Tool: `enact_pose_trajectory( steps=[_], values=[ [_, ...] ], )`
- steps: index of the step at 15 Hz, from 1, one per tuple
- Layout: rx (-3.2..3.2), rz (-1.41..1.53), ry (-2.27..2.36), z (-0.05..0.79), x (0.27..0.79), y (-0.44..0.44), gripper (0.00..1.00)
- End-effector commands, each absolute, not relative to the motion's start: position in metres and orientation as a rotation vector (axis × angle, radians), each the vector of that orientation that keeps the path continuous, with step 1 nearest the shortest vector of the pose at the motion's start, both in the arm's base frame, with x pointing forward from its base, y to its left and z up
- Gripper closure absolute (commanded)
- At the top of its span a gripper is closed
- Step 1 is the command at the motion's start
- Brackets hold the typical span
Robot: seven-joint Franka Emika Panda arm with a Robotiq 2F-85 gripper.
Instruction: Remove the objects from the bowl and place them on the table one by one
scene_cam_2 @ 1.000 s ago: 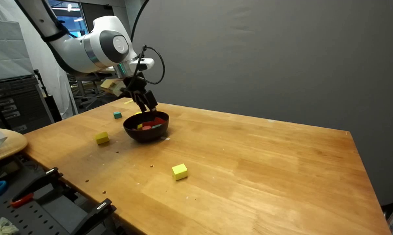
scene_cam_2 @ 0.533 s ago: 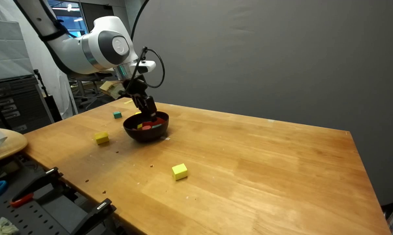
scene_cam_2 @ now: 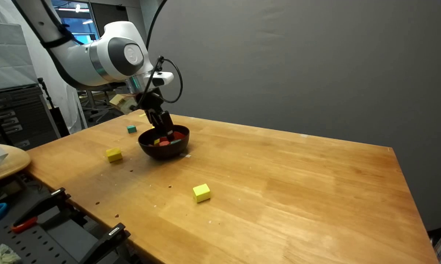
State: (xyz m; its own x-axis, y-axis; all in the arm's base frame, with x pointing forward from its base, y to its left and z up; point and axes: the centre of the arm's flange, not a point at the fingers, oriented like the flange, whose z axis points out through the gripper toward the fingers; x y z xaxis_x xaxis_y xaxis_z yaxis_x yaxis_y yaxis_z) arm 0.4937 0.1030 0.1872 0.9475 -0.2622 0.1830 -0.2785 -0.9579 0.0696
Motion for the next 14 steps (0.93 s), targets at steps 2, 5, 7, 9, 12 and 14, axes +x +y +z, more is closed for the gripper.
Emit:
enact_pose_trajectory(
  steps=[2, 5, 7, 9, 12, 14],
  values=[
    [3.075, 0.177, -0.297, 0.187, 0.477, 0.112, 0.13],
    [3.109, 0.107, -0.193, 0.172, 0.47, 0.12, 0.1],
    [3.096, 0.065, -0.148, 0.159, 0.47, 0.118, 0.12],
    [3.052, 0.046, -0.12, 0.149, 0.473, 0.111, 0.15],
    [3.02, 0.037, -0.1, 0.138, 0.479, 0.1, 0.2],
    [3.016, 0.021, -0.091, 0.13, 0.481, 0.095, 0.46]
  ],
)
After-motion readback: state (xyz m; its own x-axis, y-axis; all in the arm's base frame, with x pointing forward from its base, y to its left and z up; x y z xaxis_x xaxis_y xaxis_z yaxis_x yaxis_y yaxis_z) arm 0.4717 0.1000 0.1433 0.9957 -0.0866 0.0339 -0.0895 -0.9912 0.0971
